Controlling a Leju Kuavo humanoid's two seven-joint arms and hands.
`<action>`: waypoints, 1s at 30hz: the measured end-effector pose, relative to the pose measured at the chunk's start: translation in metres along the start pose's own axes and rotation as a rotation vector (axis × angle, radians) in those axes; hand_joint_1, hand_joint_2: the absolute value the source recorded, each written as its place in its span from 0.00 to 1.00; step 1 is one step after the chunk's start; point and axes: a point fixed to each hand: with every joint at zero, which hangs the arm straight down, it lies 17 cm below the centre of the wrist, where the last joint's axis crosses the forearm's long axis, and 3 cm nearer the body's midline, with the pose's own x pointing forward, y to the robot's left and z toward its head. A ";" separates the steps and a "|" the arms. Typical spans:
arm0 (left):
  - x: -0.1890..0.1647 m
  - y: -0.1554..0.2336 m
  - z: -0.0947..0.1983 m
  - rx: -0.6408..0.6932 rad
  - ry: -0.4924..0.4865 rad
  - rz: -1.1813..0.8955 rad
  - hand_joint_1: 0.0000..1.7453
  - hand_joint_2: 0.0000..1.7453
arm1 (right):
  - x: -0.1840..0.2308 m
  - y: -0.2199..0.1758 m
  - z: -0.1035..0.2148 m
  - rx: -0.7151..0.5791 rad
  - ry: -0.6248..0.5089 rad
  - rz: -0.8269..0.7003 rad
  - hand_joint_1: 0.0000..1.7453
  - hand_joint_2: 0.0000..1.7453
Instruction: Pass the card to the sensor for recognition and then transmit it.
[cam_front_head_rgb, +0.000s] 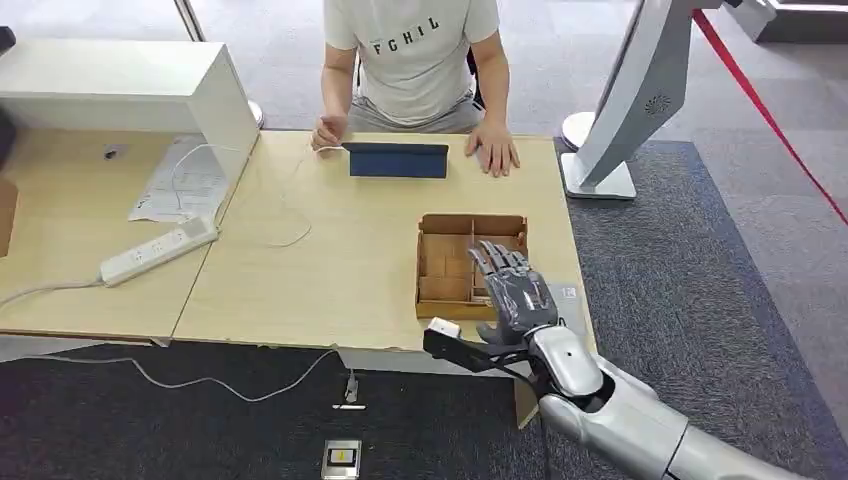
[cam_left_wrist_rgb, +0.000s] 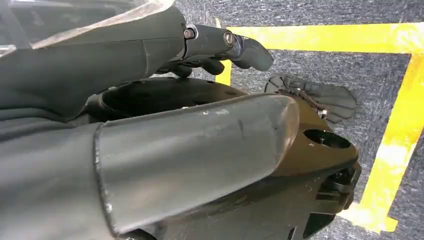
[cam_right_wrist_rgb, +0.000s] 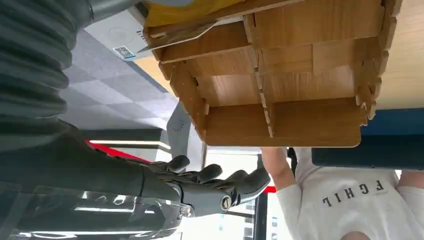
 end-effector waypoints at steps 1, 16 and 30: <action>0.000 0.000 0.000 0.000 0.001 0.000 0.00 0.00 | 0.000 0.001 -0.001 0.003 0.001 0.000 0.00 1.00; -0.002 0.001 0.000 0.004 0.014 -0.001 0.00 0.00 | -0.003 0.012 -0.013 0.040 0.010 -0.012 0.00 0.00; -0.008 0.007 -0.001 0.026 0.046 0.003 0.00 0.00 | -0.012 0.003 -0.008 0.159 0.064 -0.117 0.00 0.00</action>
